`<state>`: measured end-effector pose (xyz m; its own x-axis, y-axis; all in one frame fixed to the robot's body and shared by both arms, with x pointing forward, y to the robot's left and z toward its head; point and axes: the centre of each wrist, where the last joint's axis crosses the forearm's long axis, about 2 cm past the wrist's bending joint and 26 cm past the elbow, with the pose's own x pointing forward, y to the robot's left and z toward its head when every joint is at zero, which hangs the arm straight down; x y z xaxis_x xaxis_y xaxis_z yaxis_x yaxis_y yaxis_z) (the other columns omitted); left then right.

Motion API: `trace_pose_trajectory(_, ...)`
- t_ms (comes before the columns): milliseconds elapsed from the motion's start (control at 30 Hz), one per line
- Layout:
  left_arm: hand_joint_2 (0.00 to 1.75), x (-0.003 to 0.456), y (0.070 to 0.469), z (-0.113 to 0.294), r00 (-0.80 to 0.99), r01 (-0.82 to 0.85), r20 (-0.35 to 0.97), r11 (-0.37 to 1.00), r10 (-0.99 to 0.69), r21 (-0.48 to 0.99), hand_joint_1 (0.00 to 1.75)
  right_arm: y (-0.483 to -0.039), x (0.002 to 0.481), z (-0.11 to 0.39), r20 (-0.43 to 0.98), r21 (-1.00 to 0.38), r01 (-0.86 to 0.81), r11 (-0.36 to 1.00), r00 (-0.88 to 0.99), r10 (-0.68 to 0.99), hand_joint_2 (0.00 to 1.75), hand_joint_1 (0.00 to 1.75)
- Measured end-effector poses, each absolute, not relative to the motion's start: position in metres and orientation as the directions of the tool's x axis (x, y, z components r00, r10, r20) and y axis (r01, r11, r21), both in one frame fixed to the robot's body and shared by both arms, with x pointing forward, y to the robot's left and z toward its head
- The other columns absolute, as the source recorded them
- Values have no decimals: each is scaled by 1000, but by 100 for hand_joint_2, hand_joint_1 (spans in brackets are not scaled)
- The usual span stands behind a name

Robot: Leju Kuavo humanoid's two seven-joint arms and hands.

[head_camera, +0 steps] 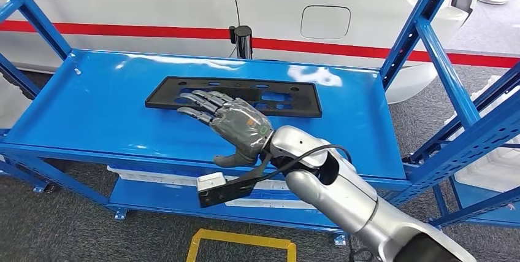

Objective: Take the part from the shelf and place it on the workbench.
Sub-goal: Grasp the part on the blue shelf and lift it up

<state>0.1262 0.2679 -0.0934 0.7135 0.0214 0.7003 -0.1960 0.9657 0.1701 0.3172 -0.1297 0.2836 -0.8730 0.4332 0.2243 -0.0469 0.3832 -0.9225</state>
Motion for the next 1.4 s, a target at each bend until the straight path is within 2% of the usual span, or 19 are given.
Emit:
trace_pose_trajectory(433, 0, 125, 268, -94, 721, -196, 693, 966, 24, 170, 0, -90, 325, 293, 253, -933, -106, 345, -873, 416, 175, 0)
trace_pose_trajectory(1400, 0, 126, 268, -94, 731, -196, 682, 965, 25, 174, 0, -49, 331, 271, 259, -956, -146, 255, -827, 499, 175, 0)
